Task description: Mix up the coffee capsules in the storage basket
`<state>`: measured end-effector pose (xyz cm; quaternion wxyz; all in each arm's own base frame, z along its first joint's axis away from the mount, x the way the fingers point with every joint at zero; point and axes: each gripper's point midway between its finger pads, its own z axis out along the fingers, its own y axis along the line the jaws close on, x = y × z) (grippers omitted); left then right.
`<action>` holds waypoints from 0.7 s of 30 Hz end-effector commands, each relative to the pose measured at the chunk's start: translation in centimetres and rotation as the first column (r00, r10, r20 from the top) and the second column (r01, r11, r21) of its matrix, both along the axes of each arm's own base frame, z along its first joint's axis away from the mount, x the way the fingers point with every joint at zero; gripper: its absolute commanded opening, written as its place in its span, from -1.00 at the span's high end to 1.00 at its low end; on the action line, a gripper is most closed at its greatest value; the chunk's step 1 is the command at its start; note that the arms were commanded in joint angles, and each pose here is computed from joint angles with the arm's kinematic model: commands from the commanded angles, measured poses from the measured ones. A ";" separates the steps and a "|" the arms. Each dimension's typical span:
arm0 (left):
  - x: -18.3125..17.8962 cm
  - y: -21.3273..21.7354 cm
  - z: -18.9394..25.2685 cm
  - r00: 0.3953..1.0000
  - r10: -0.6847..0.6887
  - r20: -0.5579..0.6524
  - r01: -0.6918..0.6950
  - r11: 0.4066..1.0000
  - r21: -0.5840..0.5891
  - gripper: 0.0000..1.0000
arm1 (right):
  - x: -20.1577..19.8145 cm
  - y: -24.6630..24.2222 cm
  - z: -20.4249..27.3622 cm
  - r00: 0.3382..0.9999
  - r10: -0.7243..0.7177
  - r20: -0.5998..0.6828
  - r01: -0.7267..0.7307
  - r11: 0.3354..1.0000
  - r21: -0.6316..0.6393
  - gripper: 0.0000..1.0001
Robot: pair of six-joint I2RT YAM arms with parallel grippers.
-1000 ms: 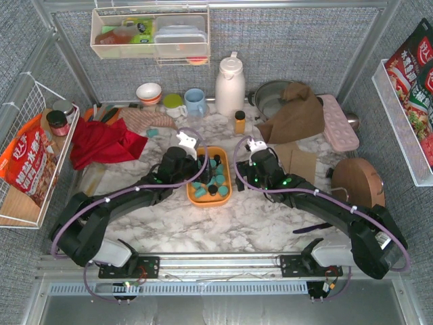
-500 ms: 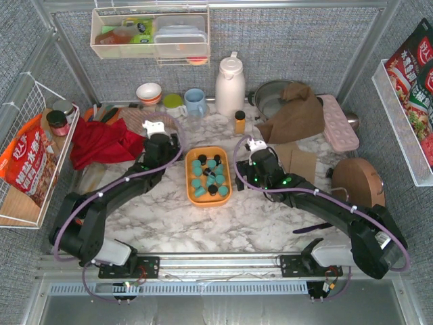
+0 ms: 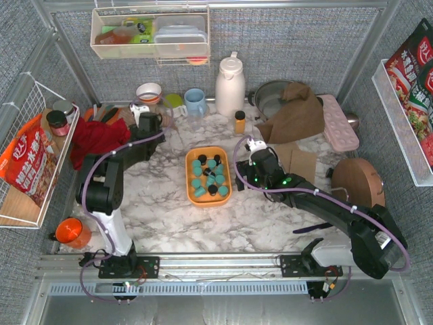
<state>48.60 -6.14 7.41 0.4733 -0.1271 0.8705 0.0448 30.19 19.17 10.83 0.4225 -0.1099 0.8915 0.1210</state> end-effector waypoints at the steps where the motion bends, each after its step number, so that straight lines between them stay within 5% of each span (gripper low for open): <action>1: 2.2 0.4 -0.7 1.000 -0.020 -0.009 0.020 0.999 0.033 -0.55 | 0.4 0.2 0.4 1.000 0.002 0.015 -0.002 1.000 0.001 -0.71; 21: 7.7 1.4 -4.5 0.998 -0.012 -0.066 0.017 0.998 0.067 -0.31 | 0.4 0.4 -0.1 1.000 0.010 -0.008 -0.010 1.000 -0.006 -0.71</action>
